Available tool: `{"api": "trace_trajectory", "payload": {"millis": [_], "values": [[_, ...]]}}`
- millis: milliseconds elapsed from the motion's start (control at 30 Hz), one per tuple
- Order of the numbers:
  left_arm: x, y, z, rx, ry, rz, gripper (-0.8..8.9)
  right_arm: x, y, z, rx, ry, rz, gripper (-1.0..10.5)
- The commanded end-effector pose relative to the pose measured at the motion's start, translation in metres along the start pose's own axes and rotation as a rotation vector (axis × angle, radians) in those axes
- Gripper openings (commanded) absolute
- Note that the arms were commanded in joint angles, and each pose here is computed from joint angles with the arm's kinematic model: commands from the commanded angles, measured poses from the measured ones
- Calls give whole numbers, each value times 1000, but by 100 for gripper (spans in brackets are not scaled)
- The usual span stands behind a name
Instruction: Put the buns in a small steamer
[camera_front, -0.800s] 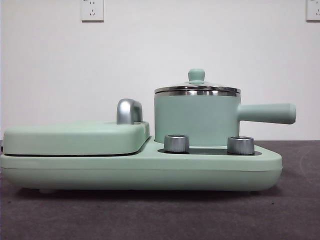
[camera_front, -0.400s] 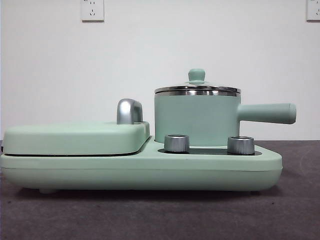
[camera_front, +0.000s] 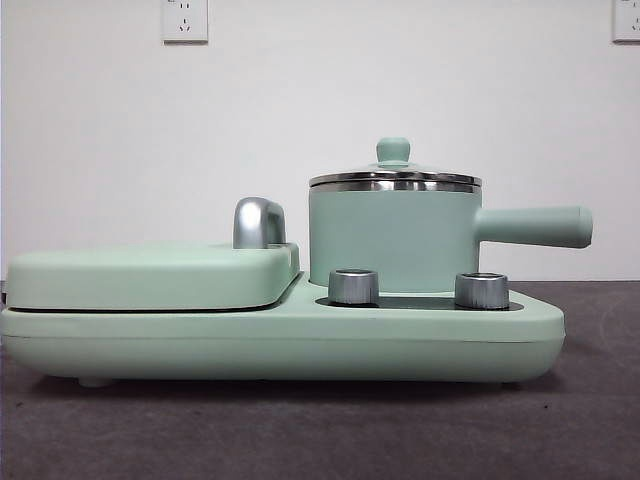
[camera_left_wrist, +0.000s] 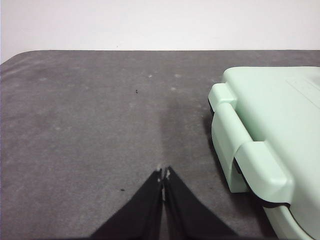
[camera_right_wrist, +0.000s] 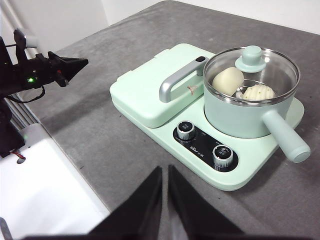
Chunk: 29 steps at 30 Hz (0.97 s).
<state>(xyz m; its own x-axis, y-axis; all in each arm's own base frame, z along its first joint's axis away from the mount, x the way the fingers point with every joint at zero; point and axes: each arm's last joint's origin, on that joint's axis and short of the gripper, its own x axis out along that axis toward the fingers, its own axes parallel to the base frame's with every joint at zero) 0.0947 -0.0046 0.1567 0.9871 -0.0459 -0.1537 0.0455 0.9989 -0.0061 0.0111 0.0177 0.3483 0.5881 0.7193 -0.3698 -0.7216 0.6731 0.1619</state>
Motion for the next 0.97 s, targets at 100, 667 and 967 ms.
{"api": "trace_trajectory", "payload": {"millis": [100,667,967], "values": [[2,0,-7,14,23,6,7,-2,0,3,-15,-32,-41,17],[2,0,-7,14,23,6,7,66,-68,-53,-83,-494,-612,17],[2,0,-7,14,23,6,7,93,-96,-111,16,-384,-822,17]]}}
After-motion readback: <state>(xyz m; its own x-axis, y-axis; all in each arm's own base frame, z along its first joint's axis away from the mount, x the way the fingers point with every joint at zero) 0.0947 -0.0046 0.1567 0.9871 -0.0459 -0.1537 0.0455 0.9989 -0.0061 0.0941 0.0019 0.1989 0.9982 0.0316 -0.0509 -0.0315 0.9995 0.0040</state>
